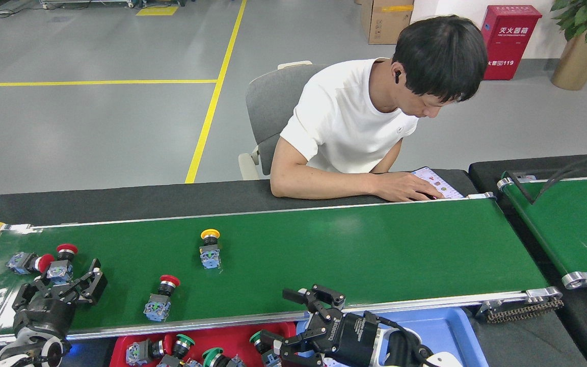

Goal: Pick switch part from conveyor to tray

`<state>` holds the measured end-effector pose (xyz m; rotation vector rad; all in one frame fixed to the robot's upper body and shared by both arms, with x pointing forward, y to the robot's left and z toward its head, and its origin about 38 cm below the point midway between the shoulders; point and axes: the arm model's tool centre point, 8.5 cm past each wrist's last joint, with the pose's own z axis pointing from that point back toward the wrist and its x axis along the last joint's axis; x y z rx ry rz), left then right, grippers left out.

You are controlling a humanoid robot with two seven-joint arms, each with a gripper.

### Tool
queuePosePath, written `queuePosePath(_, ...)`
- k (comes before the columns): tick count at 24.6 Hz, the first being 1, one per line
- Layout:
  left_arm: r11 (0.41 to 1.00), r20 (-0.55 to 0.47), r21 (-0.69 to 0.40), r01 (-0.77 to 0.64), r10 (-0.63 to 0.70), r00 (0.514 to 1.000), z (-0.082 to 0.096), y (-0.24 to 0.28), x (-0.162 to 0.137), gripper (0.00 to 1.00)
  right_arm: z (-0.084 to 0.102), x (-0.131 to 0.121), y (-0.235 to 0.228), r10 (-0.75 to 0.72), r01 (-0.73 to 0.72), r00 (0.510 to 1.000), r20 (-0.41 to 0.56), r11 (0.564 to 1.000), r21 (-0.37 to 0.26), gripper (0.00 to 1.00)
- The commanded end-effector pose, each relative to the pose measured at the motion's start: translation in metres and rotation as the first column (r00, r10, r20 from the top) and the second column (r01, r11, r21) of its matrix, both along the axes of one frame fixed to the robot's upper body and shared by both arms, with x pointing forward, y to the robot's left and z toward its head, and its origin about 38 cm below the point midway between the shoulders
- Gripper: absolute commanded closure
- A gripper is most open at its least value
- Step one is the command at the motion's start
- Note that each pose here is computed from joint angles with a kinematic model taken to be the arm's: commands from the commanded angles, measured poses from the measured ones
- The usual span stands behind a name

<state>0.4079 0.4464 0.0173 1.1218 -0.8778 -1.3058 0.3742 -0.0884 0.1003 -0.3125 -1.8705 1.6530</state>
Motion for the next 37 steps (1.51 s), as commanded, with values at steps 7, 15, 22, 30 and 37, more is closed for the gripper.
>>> queuePosePath(7,0.998,0.06,0.02,0.057,-0.058,0.997,0.019,0.013,0.004,0.95,0.027,0.037,-0.159,-0.516,0.515,0.857,0.003,0.856,0.049,0.04)
queuePosePath(15,0.988,0.175,0.027,0.149,-0.151,0.973,0.032,-0.012,-0.047,0.95,-0.018,-0.048,-0.208,-0.654,0.657,0.753,0.07,0.744,-0.122,0.07)
queuePosePath(22,0.943,0.228,0.075,0.325,-0.334,0.915,0.052,-0.089,-0.134,0.94,-0.017,-0.06,-0.206,-0.661,0.673,0.739,0.132,0.732,-0.103,0.07)
queuePosePath(30,0.817,0.109,0.105,0.567,-0.577,0.81,0.01,-0.18,-0.175,0.89,-0.014,-0.06,-0.207,-0.665,0.68,0.731,0.15,0.73,-0.077,0.04)
queuePosePath(37,0.814,0.114,0.079,0.576,-0.581,0.806,0.0,-0.176,-0.202,0.0,-0.015,-0.063,-0.202,-0.653,0.666,0.744,0.143,0.743,-0.07,0.0)
